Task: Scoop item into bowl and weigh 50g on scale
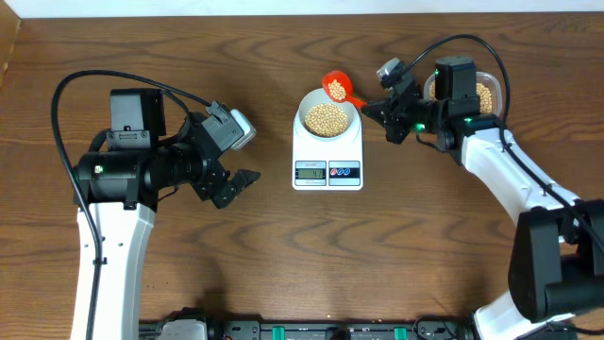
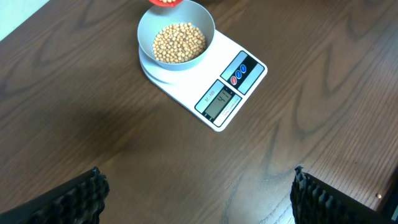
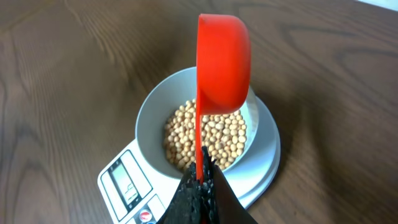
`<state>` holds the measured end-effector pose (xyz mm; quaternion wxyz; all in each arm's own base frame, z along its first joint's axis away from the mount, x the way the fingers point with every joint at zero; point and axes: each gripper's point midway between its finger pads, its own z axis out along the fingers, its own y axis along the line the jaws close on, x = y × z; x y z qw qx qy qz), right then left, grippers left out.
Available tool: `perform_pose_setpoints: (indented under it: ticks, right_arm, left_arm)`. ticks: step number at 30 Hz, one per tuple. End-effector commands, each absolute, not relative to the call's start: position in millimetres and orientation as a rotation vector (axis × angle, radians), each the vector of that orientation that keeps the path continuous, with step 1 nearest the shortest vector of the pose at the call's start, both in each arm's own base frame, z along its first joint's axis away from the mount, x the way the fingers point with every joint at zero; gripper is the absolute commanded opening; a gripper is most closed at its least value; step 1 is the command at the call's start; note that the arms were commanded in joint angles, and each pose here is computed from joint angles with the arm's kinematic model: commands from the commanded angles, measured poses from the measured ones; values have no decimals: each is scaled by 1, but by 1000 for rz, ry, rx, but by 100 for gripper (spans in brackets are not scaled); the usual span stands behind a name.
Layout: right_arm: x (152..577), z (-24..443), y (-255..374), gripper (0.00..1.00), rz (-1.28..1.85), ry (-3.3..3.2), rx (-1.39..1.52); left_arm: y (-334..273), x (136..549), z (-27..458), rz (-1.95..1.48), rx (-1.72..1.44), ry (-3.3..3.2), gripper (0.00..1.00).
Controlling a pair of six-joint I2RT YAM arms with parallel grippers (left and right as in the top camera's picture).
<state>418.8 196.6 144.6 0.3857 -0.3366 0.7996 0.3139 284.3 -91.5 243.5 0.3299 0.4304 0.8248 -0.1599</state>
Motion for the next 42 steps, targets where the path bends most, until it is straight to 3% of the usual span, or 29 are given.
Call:
perform_pose_setpoints:
  ticks: [1, 42]
  right_arm:
    - [412, 148, 200, 1, 725, 2011, -935]
    - [411, 157, 201, 1, 644, 2013, -940]
  left_arm:
    - [-90, 287, 245, -412, 1114, 2165, 96]
    - [-90, 287, 246, -412, 1114, 2165, 96]
